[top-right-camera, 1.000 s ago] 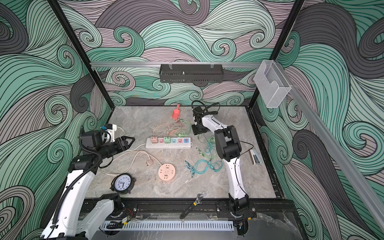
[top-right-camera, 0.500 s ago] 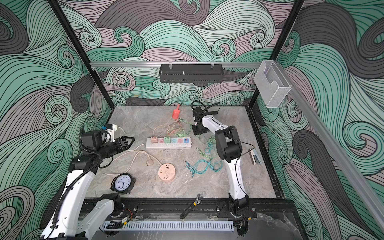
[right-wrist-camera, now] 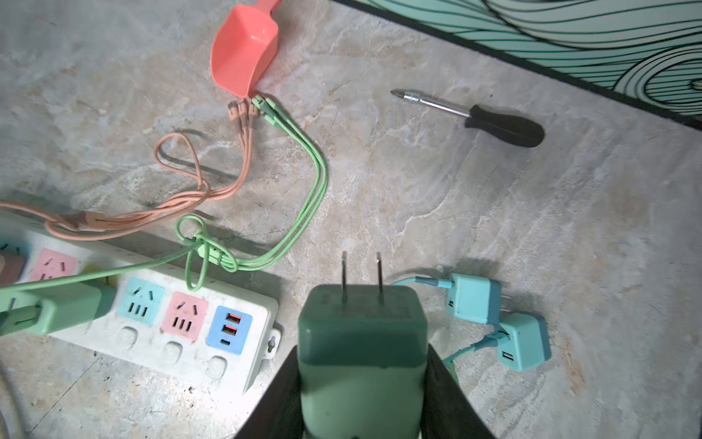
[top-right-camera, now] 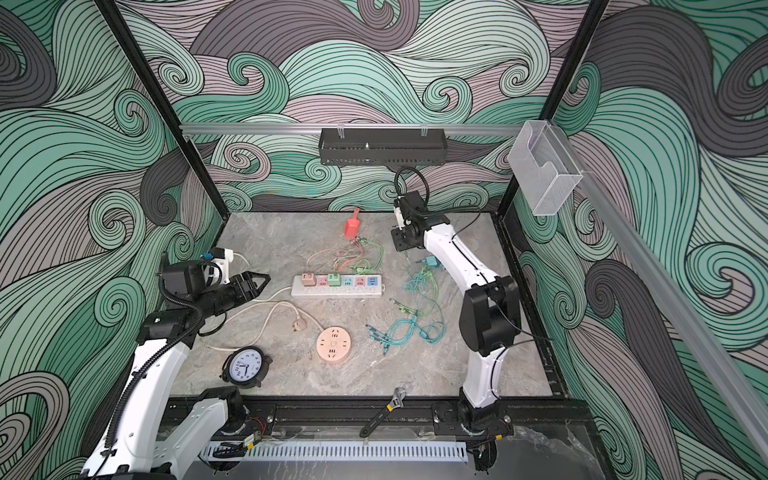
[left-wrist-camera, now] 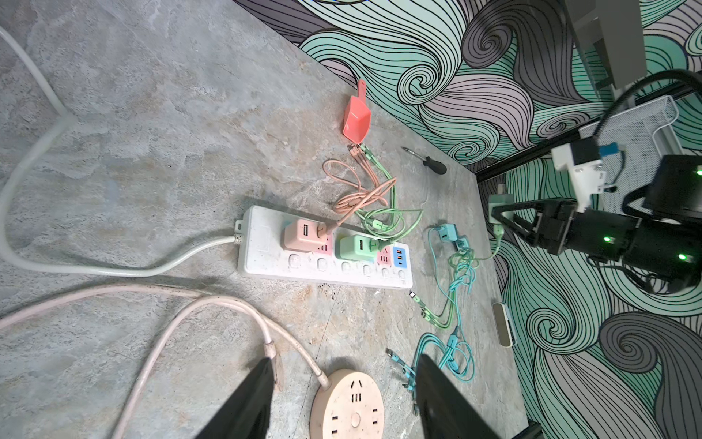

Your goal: Insert the plug

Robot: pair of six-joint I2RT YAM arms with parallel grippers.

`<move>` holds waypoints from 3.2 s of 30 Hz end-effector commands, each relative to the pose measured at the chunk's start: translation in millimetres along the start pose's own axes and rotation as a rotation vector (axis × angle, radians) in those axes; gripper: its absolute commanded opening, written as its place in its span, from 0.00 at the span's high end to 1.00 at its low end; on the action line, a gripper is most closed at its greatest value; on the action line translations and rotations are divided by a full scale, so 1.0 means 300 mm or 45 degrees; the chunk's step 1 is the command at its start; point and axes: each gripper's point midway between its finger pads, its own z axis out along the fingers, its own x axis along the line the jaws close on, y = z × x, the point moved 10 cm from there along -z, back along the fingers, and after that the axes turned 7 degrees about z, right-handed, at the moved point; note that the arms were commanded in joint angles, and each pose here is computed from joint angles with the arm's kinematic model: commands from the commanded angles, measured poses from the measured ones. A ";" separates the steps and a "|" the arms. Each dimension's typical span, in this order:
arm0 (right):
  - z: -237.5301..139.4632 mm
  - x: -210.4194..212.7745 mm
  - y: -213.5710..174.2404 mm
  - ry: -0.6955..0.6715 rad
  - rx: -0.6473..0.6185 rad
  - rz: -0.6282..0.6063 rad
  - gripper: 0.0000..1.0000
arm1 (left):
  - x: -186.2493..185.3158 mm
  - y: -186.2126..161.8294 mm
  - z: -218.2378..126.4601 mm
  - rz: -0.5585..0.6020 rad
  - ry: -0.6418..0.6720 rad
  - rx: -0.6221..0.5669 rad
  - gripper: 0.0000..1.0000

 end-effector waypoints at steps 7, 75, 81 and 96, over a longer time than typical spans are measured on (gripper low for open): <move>-0.220 -0.037 0.014 -0.007 -0.221 0.002 0.70 | -0.020 0.015 -0.010 -0.005 -0.082 -0.029 0.38; -0.556 -0.175 -0.077 0.194 -0.563 0.293 0.71 | -0.891 -0.452 0.791 0.700 -0.999 0.289 0.61; -0.543 -0.189 -0.094 0.198 -0.559 0.327 0.72 | -0.907 -0.460 0.814 0.676 -0.988 0.313 0.91; -0.430 -0.218 -0.100 0.364 -0.488 0.450 0.73 | -0.962 -0.427 0.741 0.777 -1.083 0.288 1.00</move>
